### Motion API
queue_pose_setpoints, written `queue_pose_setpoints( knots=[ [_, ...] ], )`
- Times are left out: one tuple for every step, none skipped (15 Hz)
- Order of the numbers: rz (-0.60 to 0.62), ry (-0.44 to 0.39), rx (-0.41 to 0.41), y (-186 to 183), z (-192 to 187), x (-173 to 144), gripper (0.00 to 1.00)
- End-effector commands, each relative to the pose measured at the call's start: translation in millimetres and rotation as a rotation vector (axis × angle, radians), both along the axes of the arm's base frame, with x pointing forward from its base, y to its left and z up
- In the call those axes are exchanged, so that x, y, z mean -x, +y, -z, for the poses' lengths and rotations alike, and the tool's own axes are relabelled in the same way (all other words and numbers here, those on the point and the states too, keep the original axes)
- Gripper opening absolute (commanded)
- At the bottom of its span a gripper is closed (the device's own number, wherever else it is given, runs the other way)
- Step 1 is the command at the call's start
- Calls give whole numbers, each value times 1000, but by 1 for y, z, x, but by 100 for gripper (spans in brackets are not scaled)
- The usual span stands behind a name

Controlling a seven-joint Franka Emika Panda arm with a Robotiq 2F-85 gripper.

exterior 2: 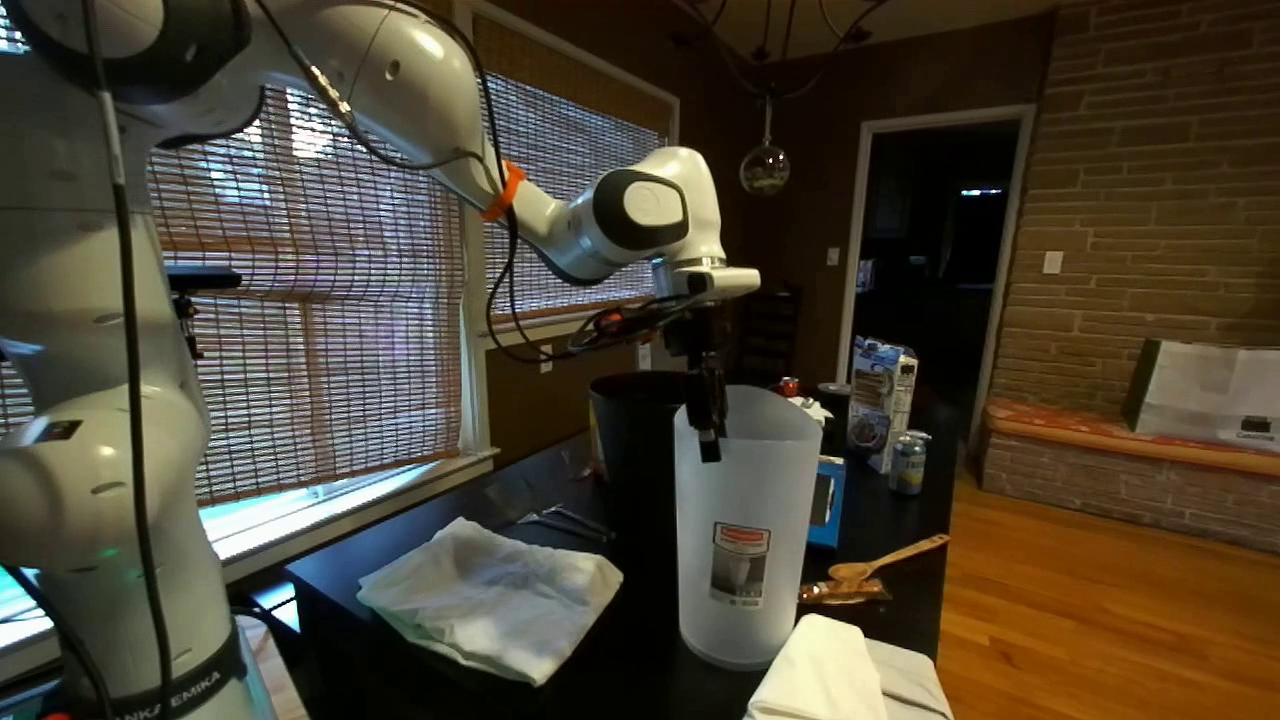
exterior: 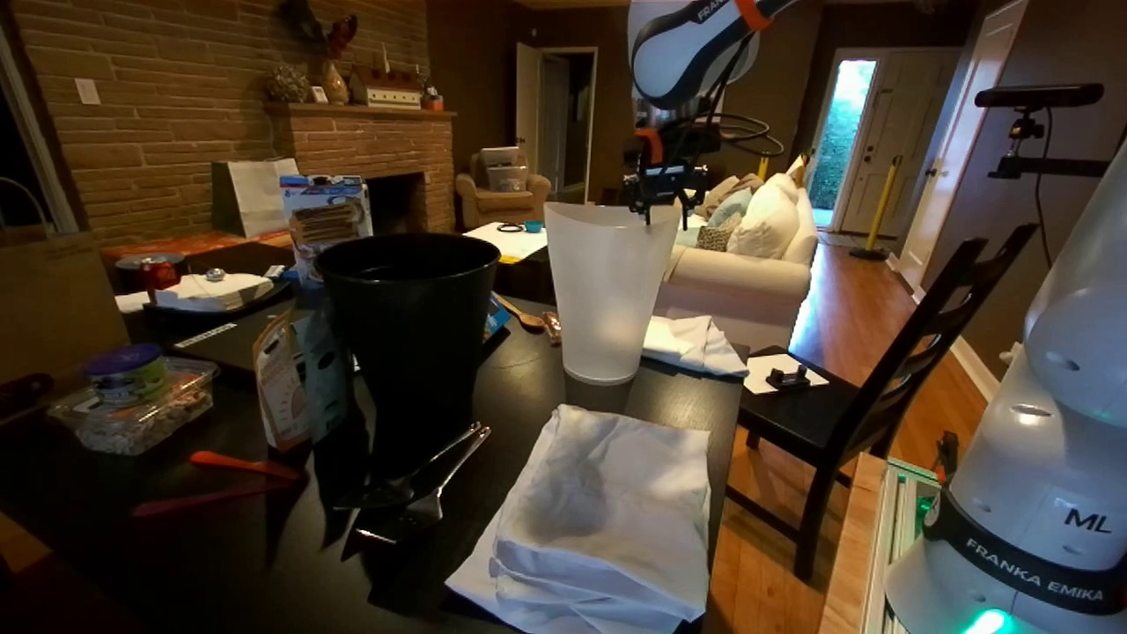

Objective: Tip the plastic jar over

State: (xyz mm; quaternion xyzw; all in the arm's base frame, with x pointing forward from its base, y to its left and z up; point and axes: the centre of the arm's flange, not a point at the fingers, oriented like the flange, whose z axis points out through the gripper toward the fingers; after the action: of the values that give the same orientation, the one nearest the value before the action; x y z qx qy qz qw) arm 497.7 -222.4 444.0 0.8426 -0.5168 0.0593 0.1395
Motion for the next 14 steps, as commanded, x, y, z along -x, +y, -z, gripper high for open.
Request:
queue_pose_setpoints(
  knots=[
    [49, -25, -22, -4, 5, -6, 33],
    [57, -25, -23, -5, 6, -5, 25],
    [65, -25, -21, -6, 7, -5, 19],
    [74, -27, -21, -7, 8, -4, 11],
    [82, -28, -23, -7, 9, -3, 5],
    [94, -29, -30, -9, 11, -2, 1],
    [109, -37, -37, -10, 11, -2, 0],
    [131, -50, -45, -12, 11, -2, 0],
    [144, -50, -60, -14, 11, -1, 2],
    [155, -55, -77, -15, 10, -1, 1],
    [166, -61, -84, -17, 9, 1, 2],
    [173, -68, -88, -18, 6, 1, 2],
    [180, -73, -94, -20, 5, 2, 2],
    [188, -81, -104, -21, 2, 2, 2]
  ],
)
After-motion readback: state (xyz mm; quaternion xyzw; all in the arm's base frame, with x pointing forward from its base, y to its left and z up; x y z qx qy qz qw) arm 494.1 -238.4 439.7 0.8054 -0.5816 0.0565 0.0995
